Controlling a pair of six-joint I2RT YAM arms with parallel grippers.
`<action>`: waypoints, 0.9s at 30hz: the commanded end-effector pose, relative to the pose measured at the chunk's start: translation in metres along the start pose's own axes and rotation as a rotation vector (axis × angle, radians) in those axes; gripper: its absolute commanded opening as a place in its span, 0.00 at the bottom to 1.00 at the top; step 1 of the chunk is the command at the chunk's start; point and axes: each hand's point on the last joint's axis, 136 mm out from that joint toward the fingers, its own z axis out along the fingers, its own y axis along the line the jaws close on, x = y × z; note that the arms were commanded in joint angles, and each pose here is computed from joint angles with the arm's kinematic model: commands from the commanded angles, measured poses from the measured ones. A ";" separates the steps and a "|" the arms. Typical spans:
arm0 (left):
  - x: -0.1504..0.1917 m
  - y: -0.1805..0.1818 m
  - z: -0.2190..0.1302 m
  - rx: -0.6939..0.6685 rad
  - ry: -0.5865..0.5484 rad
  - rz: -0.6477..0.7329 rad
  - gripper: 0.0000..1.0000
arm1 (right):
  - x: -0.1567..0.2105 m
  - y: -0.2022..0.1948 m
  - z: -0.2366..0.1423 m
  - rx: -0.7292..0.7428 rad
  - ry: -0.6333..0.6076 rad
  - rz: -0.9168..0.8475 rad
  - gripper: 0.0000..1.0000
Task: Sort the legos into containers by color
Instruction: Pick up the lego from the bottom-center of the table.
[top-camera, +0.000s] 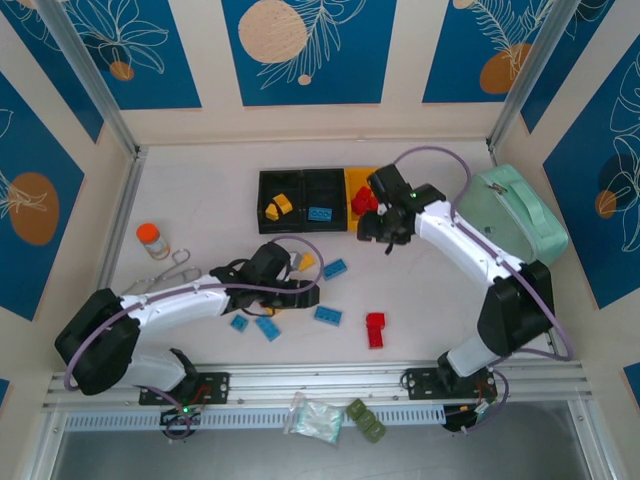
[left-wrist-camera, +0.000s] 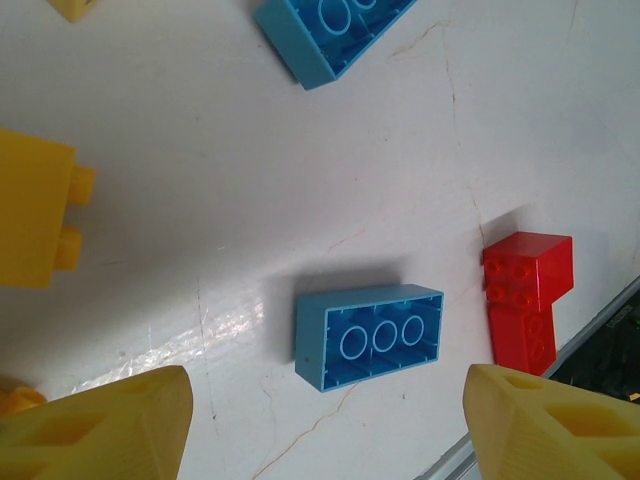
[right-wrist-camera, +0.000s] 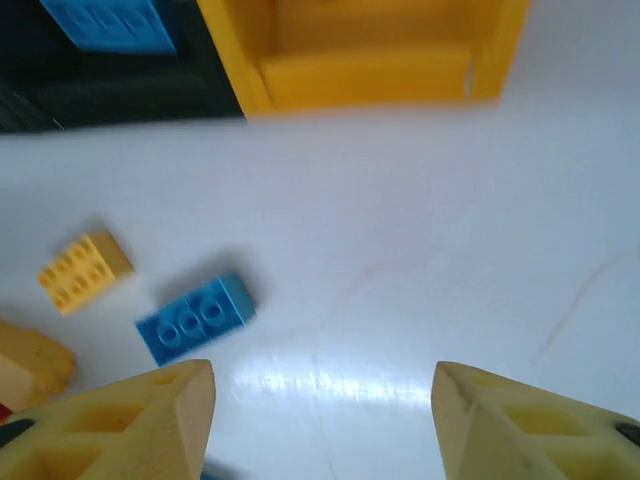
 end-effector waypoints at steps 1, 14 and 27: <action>-0.001 -0.012 0.000 0.027 0.004 0.037 0.71 | 0.046 -0.006 0.001 -0.002 0.084 0.037 0.62; 0.014 -0.009 0.006 0.021 0.033 0.038 0.71 | 0.155 -0.009 0.028 0.009 0.303 0.105 0.69; 0.018 -0.004 0.008 0.006 0.039 0.038 0.71 | 0.189 -0.013 0.059 0.123 0.426 0.100 0.62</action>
